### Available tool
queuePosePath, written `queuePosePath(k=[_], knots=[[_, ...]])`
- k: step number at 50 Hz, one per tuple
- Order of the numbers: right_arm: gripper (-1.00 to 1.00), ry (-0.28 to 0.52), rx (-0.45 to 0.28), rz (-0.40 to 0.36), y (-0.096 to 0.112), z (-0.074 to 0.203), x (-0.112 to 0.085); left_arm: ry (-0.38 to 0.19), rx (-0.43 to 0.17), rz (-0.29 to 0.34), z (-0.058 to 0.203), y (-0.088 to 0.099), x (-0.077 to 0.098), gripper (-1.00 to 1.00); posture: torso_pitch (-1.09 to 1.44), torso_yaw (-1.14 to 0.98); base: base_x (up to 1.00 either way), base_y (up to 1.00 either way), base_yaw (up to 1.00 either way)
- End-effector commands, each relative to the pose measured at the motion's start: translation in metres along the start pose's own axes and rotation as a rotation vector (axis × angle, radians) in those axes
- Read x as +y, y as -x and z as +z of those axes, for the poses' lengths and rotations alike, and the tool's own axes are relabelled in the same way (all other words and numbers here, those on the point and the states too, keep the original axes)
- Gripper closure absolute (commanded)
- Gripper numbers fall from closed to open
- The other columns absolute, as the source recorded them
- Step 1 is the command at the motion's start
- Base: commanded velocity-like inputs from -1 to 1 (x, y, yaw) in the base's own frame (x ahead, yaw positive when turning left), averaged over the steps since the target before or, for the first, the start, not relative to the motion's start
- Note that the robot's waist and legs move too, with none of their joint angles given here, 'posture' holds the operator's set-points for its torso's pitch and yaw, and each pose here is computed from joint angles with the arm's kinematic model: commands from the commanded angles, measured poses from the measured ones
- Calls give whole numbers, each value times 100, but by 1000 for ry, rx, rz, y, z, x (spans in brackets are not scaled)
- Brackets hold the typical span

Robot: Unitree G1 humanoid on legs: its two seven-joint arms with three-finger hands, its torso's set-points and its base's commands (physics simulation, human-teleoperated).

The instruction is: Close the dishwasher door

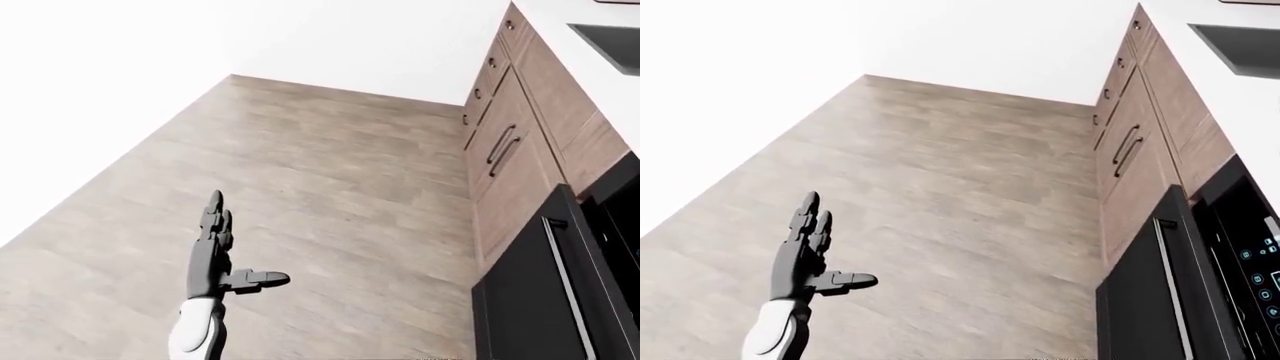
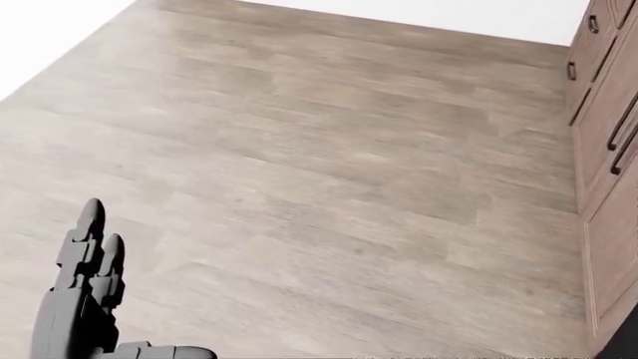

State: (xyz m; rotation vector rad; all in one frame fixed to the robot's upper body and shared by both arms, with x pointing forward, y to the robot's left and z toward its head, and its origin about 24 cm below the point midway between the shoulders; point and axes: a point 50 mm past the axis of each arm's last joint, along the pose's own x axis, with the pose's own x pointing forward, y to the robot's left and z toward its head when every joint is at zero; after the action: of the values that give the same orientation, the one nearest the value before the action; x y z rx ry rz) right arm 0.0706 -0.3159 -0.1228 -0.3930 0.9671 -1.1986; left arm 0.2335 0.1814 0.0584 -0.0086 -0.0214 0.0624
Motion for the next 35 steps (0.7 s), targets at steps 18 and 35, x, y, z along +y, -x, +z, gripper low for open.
queuePosePath(k=[18, 35], knots=[[-100, -37, -34, -240, -16, 9, -30, -3, -89, -5, 17, -1, 0, -100, 0, 0, 0, 0, 0], [-100, -29, -22, -318, -21, 7, -43, -3, -88, -5, 17, -1, 0, -100, 0, 0, 0, 0, 0]])
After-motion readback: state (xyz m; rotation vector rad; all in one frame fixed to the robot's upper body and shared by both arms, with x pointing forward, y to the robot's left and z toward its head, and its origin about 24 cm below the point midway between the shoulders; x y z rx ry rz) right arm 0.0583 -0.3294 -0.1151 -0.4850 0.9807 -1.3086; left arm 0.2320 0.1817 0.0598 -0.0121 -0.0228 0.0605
